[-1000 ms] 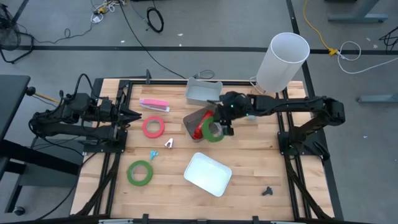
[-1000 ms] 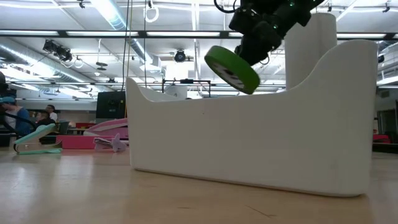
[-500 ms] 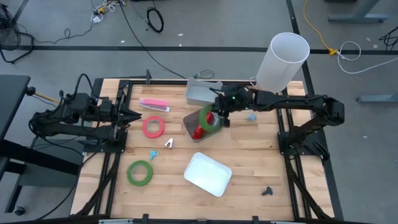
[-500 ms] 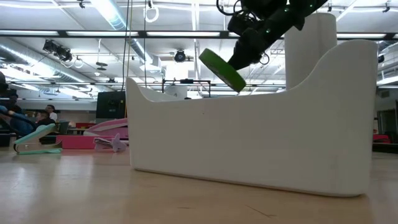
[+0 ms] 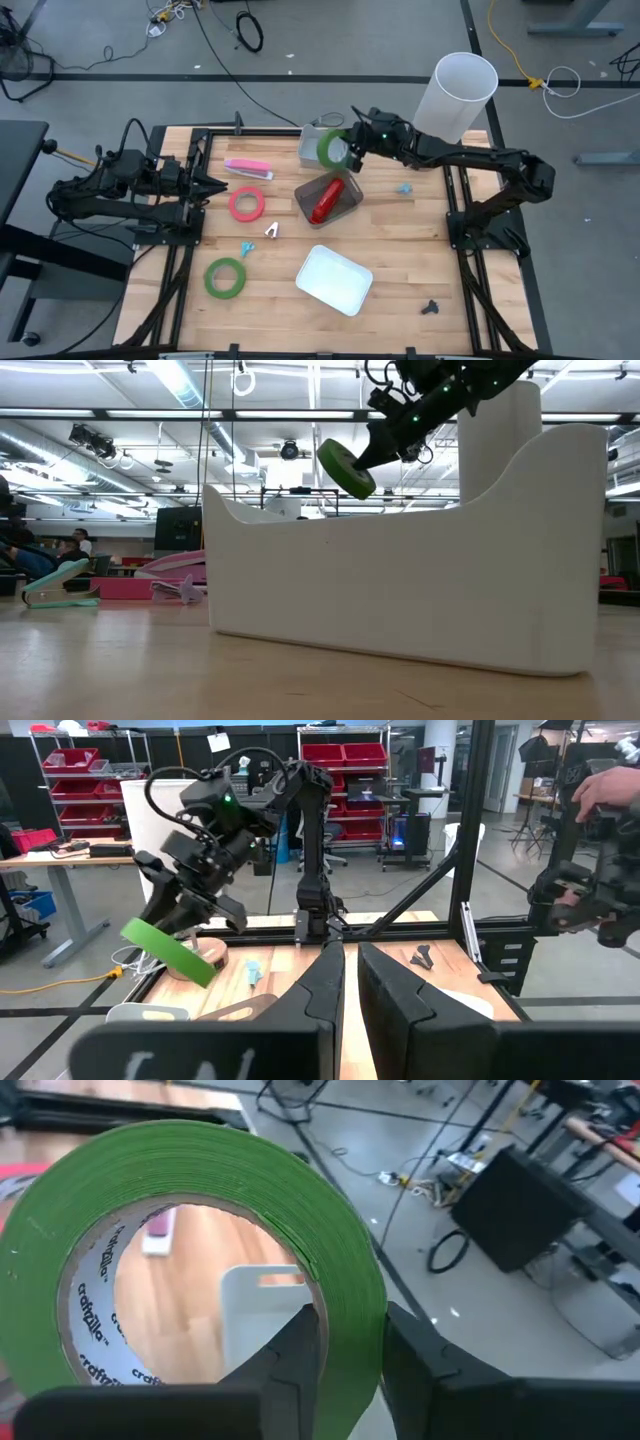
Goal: Pick and place Stapler, Stapler remover, tape
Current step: Put the top green tape into the gray bin
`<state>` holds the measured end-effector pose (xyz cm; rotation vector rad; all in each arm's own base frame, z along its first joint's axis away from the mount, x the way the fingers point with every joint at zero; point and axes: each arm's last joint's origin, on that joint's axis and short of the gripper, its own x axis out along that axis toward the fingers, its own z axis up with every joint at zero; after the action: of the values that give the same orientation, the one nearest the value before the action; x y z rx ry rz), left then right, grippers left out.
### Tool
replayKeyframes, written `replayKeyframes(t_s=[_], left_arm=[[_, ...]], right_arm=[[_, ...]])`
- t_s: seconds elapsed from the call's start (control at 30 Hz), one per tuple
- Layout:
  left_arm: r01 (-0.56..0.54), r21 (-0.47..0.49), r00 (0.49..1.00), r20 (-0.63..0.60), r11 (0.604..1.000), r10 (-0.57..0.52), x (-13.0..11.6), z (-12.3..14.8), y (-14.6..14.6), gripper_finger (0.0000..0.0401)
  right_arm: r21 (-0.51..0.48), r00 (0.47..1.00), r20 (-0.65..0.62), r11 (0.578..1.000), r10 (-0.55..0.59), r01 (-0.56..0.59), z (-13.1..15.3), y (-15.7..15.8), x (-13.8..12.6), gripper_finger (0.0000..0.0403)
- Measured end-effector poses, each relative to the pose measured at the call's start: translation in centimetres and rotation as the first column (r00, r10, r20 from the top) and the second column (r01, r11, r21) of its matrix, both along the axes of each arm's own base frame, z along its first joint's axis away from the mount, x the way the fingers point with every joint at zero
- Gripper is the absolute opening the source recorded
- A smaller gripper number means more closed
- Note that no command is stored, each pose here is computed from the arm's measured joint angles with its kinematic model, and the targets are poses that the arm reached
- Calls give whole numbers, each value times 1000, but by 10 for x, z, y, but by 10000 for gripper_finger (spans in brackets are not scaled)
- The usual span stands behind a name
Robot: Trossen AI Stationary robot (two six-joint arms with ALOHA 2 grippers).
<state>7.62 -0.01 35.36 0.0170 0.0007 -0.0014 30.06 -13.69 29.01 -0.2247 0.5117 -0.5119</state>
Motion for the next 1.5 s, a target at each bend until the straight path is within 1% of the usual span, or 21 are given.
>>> replayKeyframes(t_s=[0.1, 0.23, 0.43, 0.6, 0.73, 0.9, 1.23, 1.43, 1.5], left_arm=[[0, 0, 1000, 0, 1000, 0, 0, 0, 0, 34], [0, 0, 1000, 0, 1000, 0, 0, 0, 0, 34], [0, 0, 1000, 1, 1000, 0, 0, 0, 0, 34], [-1, 0, 1000, -1, 1000, 1, 0, 0, 0, 34], [0, 0, 1000, 0, 1000, 0, 0, 0, 0, 34], [0, 0, 1000, 0, 1000, 0, 0, 0, 0, 34], [0, 0, 1000, 0, 1000, 0, 0, 0, 0, 34], [0, 0, 1000, 0, 1000, 0, 0, 0, 0, 34], [0, 0, 1000, 0, 1000, 0, 0, 0, 0, 34]], right_arm=[[-7, 1000, 15, 1000, -17, 17, -2, -7, 1, 87], [-5, 999, 12, 999, -37, 37, -11, -17, 6, 87], [6, 997, -47, 998, -65, 66, -37, -34, 14, 87], [19, 992, -75, 994, -103, 105, -54, -50, 15, 87], [28, 989, -80, 991, -127, 129, -59, -59, 13, 87], [24, 989, -77, 991, -128, 130, -59, -60, 13, 91], [28, 991, -73, 993, -110, 112, -59, -59, 13, 133], [58, 996, -58, 996, -68, 71, -59, -58, 14, 176], [73, 996, -48, 994, -75, 78, -59, -58, 14, 190]])
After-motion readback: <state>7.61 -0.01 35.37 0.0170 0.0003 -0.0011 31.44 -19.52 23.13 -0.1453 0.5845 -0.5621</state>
